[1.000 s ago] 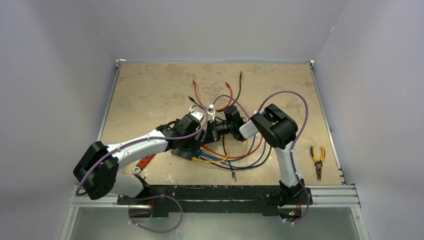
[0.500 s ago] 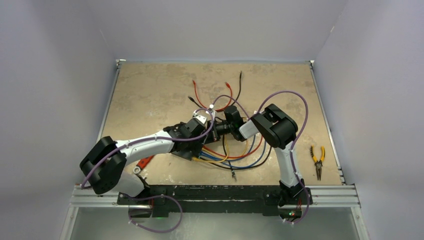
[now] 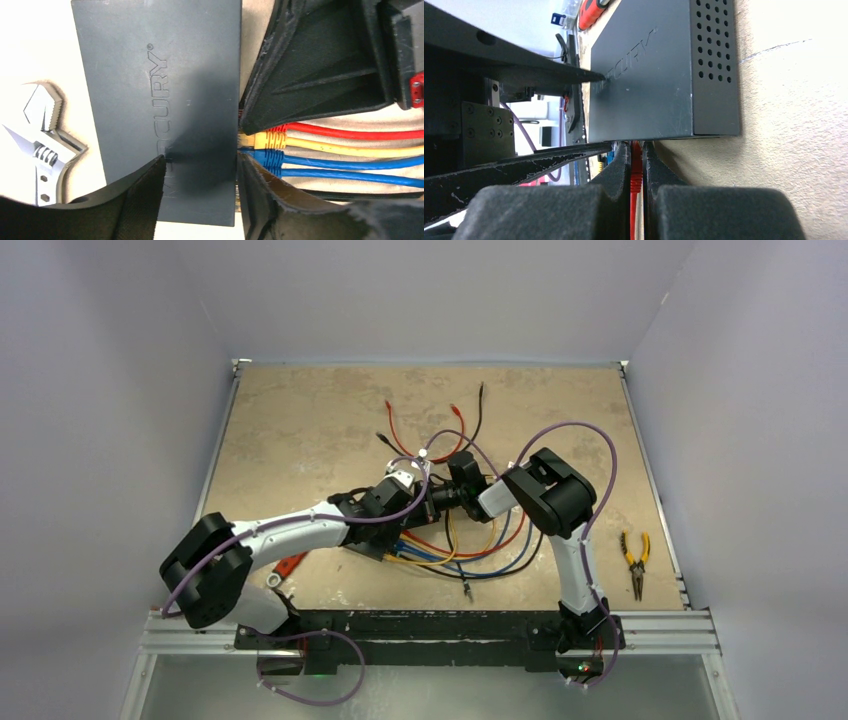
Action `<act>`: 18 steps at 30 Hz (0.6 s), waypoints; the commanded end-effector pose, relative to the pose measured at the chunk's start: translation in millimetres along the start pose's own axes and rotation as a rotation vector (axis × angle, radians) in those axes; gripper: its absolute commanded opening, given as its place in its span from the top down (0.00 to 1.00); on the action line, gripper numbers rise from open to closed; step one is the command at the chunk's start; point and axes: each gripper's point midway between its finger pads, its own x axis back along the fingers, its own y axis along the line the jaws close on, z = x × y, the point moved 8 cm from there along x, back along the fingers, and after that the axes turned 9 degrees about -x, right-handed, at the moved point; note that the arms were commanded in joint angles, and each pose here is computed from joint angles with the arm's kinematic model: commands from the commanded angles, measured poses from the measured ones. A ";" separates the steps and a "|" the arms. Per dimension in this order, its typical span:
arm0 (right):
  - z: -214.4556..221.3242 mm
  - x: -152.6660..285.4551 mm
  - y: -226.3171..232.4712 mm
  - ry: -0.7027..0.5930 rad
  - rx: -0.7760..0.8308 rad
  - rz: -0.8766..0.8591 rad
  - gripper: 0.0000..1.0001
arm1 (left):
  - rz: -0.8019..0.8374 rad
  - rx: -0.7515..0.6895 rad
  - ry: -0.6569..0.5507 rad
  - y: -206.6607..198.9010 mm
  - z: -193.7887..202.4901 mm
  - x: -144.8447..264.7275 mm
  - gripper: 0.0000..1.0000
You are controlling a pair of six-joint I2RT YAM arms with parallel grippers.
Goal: Pull the plug from the switch port
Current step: Pull the connector from the switch port.
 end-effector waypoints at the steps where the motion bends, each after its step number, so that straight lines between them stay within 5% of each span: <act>1: 32.6 -3.2 -32.4 0.060 -0.073 0.132 1.00 | -0.080 0.021 -0.030 10.4 -3.3 3.6 0.51; 18: 36.5 8.9 -27.1 0.067 -0.036 0.193 1.00 | -0.164 0.031 0.074 11.7 12.5 -14.2 0.62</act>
